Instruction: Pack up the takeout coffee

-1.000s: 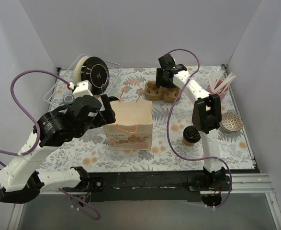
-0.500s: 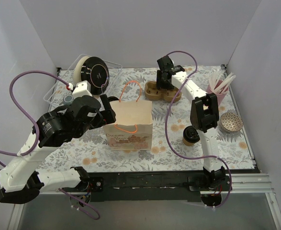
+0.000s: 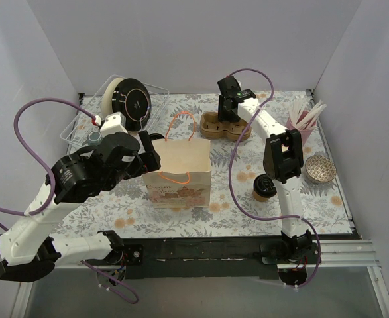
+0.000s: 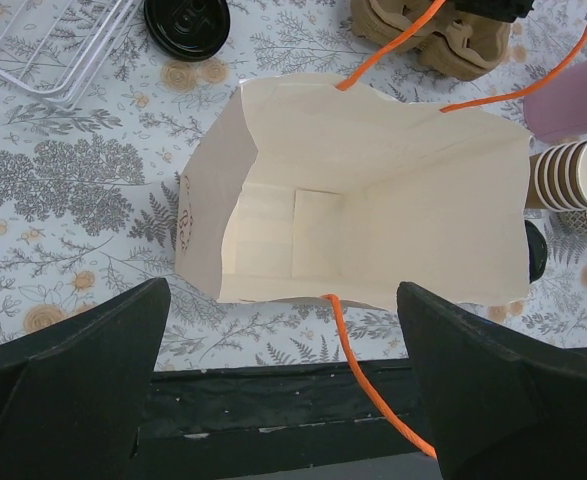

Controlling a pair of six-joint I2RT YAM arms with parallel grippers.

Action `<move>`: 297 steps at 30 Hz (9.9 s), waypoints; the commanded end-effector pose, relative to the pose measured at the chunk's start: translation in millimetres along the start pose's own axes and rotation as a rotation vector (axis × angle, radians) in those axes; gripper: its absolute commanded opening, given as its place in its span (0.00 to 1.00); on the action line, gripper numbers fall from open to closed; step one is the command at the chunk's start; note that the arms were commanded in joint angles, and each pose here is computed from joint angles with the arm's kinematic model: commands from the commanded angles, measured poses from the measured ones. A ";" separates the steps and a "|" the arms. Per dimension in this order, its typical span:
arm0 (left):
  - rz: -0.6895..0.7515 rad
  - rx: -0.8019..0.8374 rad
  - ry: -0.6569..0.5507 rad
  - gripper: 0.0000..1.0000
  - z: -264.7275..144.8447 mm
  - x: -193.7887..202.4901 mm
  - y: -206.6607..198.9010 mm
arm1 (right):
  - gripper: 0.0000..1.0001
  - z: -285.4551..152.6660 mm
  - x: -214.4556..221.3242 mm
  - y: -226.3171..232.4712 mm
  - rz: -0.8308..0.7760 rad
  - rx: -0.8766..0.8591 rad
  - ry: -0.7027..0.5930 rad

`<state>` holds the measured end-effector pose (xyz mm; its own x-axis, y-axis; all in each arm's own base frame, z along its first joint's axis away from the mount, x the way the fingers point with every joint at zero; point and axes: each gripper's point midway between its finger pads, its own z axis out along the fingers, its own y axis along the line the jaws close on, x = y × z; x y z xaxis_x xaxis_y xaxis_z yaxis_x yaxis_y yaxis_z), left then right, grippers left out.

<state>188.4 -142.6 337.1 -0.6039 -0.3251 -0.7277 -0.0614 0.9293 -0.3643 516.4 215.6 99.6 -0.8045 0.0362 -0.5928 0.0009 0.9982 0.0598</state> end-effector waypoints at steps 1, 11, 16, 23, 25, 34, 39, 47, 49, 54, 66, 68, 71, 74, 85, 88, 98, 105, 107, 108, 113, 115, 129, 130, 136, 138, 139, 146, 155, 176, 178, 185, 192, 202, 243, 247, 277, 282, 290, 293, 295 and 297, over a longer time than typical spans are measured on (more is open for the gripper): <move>0.002 -0.032 0.003 0.98 1.3 3.7 9.0 | 0.45 -30.8 -37.7 4.6 0.014 -0.019 -0.117; -0.002 -0.054 0.020 0.98 2.5 9.6 14.4 | 0.45 -47.0 -45.0 3.1 0.008 -0.026 -0.142; -0.019 -0.045 0.028 0.98 0.8 12.1 14.8 | 0.44 -53.0 -44.1 0.8 0.003 -0.026 -0.147; -0.019 -0.048 0.014 0.98 -0.9 9.9 18.3 | 0.45 -66.2 -50.5 0.1 -0.010 -0.040 -0.169; -0.017 -0.053 0.008 0.98 -0.7 8.9 19.3 | 0.44 -72.8 -54.5 0.5 -0.016 -0.044 -0.182; 0.023 -0.074 0.046 0.90 8.6 19.9 18.8 | 0.45 -127.1 -73.4 -4.7 -0.030 -0.063 -0.232; 0.050 -0.093 0.056 0.81 12.7 24.8 23.2 | 0.44 -176.9 -77.6 -4.9 -0.011 -0.124 -0.260; 0.041 -0.157 0.017 0.74 17.8 16.7 39.5 | 0.43 -255.9 -74.9 5.4 0.037 -0.239 -0.306; 0.047 -0.184 0.018 0.75 20.0 16.1 48.1 | 0.43 -278.9 -72.7 8.4 0.050 -0.272 -0.326; 0.040 -0.190 0.003 0.74 22.6 12.0 55.3 | 0.43 -340.4 -60.7 23.6 0.109 -0.382 -0.371; 0.040 -0.039 -0.019 0.67 34.4 -4.6 28.8 | 0.41 -444.5 7.1 118.1 0.213 -0.779 -0.329; 0.033 -0.015 -0.028 0.65 36.8 -7.1 24.1 | 0.41 -453.3 22.8 133.8 0.205 -0.813 -0.314; 0.018 -0.021 0.000 0.59 36.6 -0.6 27.8 | 0.40 -464.2 37.8 154.4 0.226 -0.875 -0.298; 0.013 -0.006 0.005 0.52 36.9 5.6 30.0 | 0.40 -465.5 48.5 169.9 0.249 -0.928 -0.275; -0.025 0.057 0.005 0.39 41.2 16.0 24.8 | 0.40 -439.9 60.6 186.1 0.262 -0.906 -0.255; -0.014 0.043 0.006 0.29 44.6 16.6 26.3 | 0.40 -431.2 66.1 187.1 0.258 -0.892 -0.242; -0.031 0.031 0.011 0.05 45.5 15.4 25.4 | 0.41 -396.8 82.9 176.0 0.257 -0.801 -0.222; -0.033 0.029 0.026 0.00 48.0 17.8 23.6 | 0.40 -381.7 86.7 158.4 0.246 -0.710 -0.236; -0.031 0.025 0.026 0.00 48.4 18.2 24.6 | 0.41 -378.9 87.3 152.6 0.245 -0.681 -0.239; -0.033 0.025 0.024 0.00 48.0 17.8 24.8 | 0.41 -377.0 88.6 152.0 0.238 -0.672 -0.239; -0.047 -0.001 0.035 0.00 45.6 20.9 30.7 | 0.40 -369.2 91.2 144.5 0.207 -0.613 -0.237; -0.053 -0.008 0.034 0.00 44.5 21.0 32.7 | 0.40 -364.2 94.2 142.6 0.182 -0.588 -0.229; -0.184 0.039 0.079 0.00 35.3 26.2 20.2 | 0.40 -344.3 104.2 152.9 0.079 -0.476 -0.201; -0.207 0.055 0.091 0.00 34.2 28.0 16.6 | 0.40 -342.5 103.0 151.0 0.074 -0.452 -0.209; -0.253 0.083 0.100 0.00 32.0 29.4 11.3 | 0.39 -339.7 105.1 151.1 0.044 -0.373 -0.216; -0.256 0.069 0.115 0.00 33.4 34.2 13.9 | 0.39 -338.6 107.1 149.1 0.035 -0.351 -0.221; -0.260 0.057 0.124 0.00 33.0 37.0 16.7 | 0.39 -338.0 107.7 148.3 0.031 -0.346 -0.222; -0.279 0.044 0.134 0.00 31.2 42.2 21.8 | 0.39 -330.1 120.2 144.0 0.002 -0.302 -0.201; -0.292 0.036 0.143 0.00 27.8 46.3 26.1 | 0.38 -325.9 124.8 145.5 -0.028 -0.275 -0.197; -0.263 0.100 0.102 0.53 9.7 30.1 20.3 | 0.39 -314.5 139.3 148.4 -0.103 -0.249 -0.177; -0.226 0.075 0.077 0.59 10.2 22.4 23.2 | 0.39 -314.6 142.6 149.9 -0.117 -0.272 -0.174; -0.102 0.027 0.063 0.61 23.8 10.8 20.6 | 0.38 -310.3 157.9 137.6 -0.153 -0.296 -0.154; -0.057 0.064 0.089 0.58 31.9 17.3 12.7 | 0.38 -310.8 163.8 128.1 -0.185 -0.306 -0.154; 0.008 0.001 0.120 0.56 50.5 21.7 14.9 | 0.39 -310.4 163.8 146.1 -0.205 -0.375 -0.160; 0.213 0.687 -0.093 0.00 22.6 63.2 -29.2 | 0.49 -349.0 198.1 134.8 -0.730 -0.853 -0.475; 0.237 0.657 -0.046 0.00 29.3 71.1 -25.3 | 0.50 -341.8 203.9 141.4 -0.722 -0.834 -0.401; 0.216 0.483 -0.267 0.00 35.2 24.8 -3.2 | 0.66 -464.8 90.4 107.4 -0.145 -0.712 -0.575; 0.220 0.474 -0.261 0.00 34.8 20.6 -5.5 | 0.66 -446.5 98.2 60.6 -0.070 -0.463 -0.443; 0.194 0.452 -0.232 0.00 39.7 19.0 -8.7 | 0.67 -430.4 140.2 54.2 -0.086 -0.506 -0.298; 0.192 0.443 -0.229 0.00 40.8 18.3 -8.4 | 0.66 -439.2 148.1 63.7 -0.080 -0.635 -0.298; 0.187 0.447 -0.237 0.00 39.5 16.8 -8.9 | 0.66 -425.1 165.7 66.3 -0.114 -0.648 -0.266; 0.185 0.444 -0.246 0.00 39.7 17.2 -6.6 | 0.66 -408.1 179.4 59.6 -0.120 -0.613 -0.241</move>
<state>209.0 -168.5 285.3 -0.4128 -0.2055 -0.8873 0.4124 0.8265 -0.3833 139.0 256.5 324.4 -0.6092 -0.0526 -0.7913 -0.4555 0.8400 0.2949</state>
